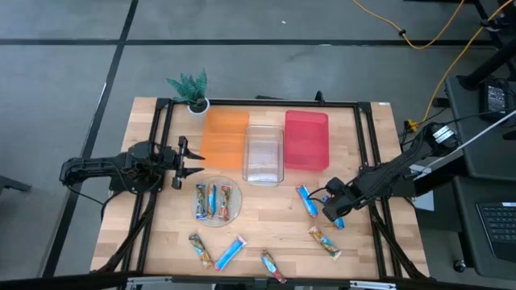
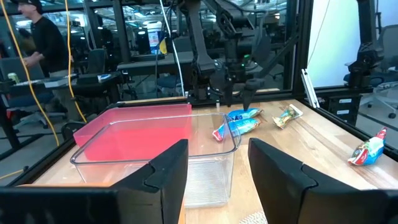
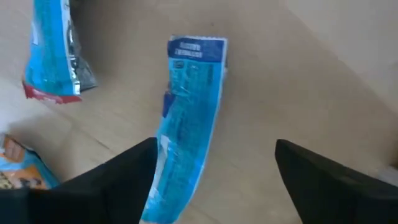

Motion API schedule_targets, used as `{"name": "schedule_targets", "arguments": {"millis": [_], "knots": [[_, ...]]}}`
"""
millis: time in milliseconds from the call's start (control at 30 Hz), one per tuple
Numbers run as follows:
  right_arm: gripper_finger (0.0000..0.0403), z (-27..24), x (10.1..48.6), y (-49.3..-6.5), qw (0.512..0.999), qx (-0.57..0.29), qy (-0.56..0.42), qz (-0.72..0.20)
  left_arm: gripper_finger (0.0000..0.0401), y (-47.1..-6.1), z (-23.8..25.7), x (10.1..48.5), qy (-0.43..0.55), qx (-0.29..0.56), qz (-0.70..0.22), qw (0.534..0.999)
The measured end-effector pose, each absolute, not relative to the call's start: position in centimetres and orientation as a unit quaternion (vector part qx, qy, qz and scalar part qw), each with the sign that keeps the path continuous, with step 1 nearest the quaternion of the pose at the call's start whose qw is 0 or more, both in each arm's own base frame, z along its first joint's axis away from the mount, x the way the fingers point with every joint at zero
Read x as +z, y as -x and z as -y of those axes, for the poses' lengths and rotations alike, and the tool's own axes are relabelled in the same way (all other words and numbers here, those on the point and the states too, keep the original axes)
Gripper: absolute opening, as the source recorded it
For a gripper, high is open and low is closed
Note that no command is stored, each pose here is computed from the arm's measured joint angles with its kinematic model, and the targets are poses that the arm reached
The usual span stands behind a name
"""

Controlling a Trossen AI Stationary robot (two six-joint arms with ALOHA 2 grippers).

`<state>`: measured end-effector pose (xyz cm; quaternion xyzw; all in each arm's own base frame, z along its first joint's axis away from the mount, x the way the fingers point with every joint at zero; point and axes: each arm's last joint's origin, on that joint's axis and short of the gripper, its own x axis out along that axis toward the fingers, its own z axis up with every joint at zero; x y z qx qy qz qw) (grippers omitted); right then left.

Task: Pick and place Granola Bars by type
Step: Put the right blue granola bar into the transparent bin

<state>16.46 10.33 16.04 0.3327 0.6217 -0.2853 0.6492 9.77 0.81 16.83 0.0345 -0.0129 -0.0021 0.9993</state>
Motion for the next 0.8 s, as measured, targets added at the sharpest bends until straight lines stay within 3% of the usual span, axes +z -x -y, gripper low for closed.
{"name": "schedule_targets", "arguments": {"millis": [400,533,800], "knots": [[0.0321,-10.3,13.5,-16.4,0.651,-0.283,-0.335,-0.62,0.0162,-9.8,-0.8,16.8,-0.034,-0.002,0.013,0.999],[0.0278,-10.2,13.6,-16.4,0.651,-0.284,-0.332,-0.62,0.0162,-9.8,-0.8,16.8,-0.034,-0.002,0.013,0.999],[0.0156,-10.4,13.8,-16.7,0.658,-0.275,-0.334,-0.617,0.0162,-9.8,-0.8,16.8,-0.034,-0.002,0.013,0.999]]}}
